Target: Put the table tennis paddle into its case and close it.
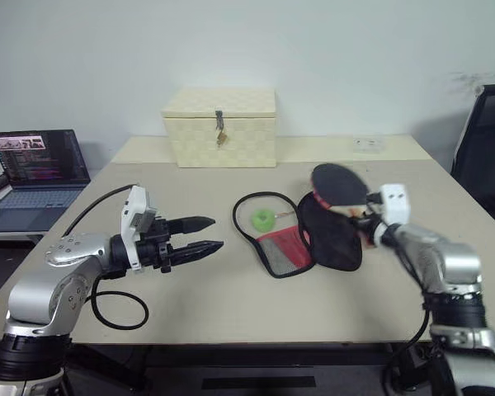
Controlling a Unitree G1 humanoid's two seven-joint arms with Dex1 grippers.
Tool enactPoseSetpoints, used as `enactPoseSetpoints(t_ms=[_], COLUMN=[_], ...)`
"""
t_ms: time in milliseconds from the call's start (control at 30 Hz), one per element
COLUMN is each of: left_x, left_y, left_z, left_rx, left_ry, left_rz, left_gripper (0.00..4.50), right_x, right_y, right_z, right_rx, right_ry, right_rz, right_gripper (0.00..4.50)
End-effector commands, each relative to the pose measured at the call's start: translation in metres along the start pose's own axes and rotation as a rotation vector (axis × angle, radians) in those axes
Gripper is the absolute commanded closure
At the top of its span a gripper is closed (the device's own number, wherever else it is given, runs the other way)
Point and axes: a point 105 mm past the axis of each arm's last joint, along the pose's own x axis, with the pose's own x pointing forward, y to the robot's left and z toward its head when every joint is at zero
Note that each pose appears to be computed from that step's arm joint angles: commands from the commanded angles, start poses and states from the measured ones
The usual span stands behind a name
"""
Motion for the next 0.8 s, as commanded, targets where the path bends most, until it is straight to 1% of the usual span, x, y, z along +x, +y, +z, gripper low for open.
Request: enactPoseSetpoints(t_ms=[33,333,567,800], left_x=[-0.005,-0.002,-0.001,0.0], left_y=[-0.001,-0.002,-0.002,-0.003], left_z=[0.019,0.019,0.018,0.017], left_rx=[0.081,0.093,0.093,0.092], left_ry=[-0.004,-0.001,0.001,0.002], left_rz=[0.009,0.009,0.003,0.004], left_gripper=[1.46,1.46,1.46,1.46], right_x=[-0.006,0.014,0.026,0.029], right_y=[0.007,-0.004,-0.005,0.001], right_z=[0.02,0.003,0.004,-0.001], right_rx=[-0.033,-0.01,-0.001,-0.004], right_ry=[-0.085,-0.034,-0.036,-0.026], right_rz=[-0.016,-0.089,-0.135,-0.134], right_gripper=[3.42,3.42,3.42,3.42])
